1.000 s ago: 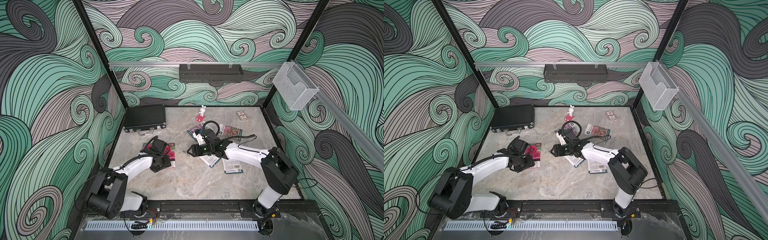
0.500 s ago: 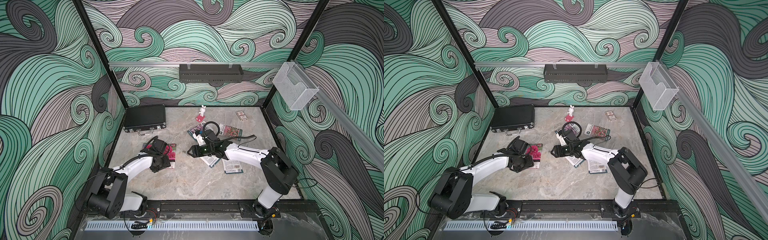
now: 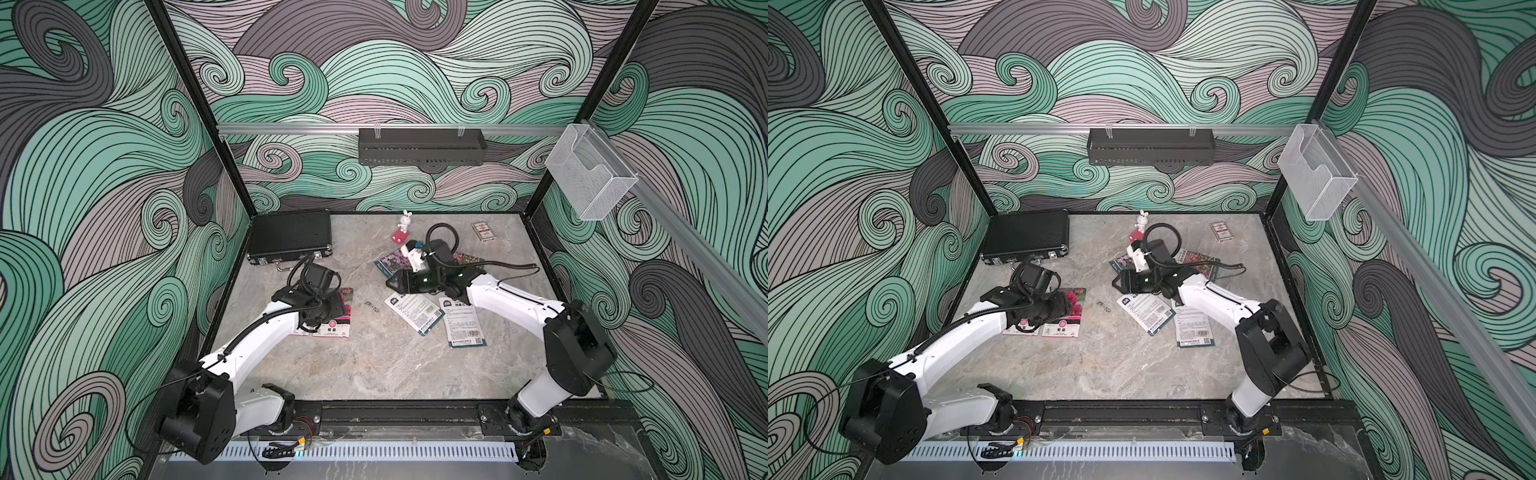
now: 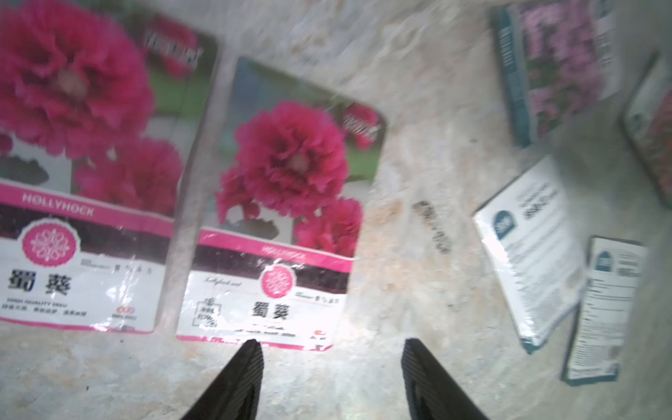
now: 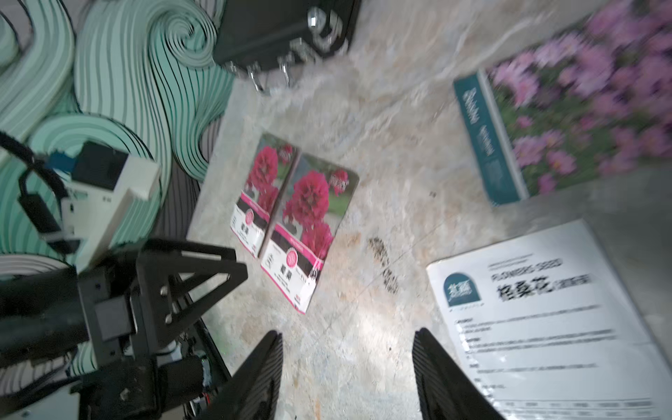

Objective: Arrange the seed packets in a row
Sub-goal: Adjust the seed packet at the center of the board.

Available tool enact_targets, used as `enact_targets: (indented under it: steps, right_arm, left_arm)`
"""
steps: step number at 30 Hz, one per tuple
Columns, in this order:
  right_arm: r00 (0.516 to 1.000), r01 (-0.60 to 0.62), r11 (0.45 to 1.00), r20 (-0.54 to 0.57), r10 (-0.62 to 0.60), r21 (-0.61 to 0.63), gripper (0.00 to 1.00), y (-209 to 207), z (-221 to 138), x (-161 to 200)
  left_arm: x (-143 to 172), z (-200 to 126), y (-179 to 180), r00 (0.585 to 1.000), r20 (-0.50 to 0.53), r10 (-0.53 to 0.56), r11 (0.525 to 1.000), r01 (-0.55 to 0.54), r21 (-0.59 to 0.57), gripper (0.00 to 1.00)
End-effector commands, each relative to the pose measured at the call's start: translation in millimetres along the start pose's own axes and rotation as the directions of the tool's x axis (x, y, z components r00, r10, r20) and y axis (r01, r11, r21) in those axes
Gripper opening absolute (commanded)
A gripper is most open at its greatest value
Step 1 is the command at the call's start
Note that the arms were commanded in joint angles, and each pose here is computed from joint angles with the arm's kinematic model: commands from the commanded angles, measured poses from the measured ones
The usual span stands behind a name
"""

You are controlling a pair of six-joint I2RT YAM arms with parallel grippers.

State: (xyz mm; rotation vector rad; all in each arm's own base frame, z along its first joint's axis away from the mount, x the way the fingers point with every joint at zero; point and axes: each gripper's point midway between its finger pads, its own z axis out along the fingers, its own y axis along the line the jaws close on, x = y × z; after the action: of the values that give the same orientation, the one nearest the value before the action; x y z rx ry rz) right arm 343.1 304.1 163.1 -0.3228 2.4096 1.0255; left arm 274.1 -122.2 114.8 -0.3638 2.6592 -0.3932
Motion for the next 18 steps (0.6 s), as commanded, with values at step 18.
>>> enact_targets:
  steps: [18]
  right_arm:
    - [0.976, -0.147, 0.965, -0.127, 0.178, 0.217, 0.64, -119, -28, 43]
  left_arm:
    - [5, 102, -114, 0.969, -0.165, 0.184, 0.975, -0.158, 0.158, 0.63]
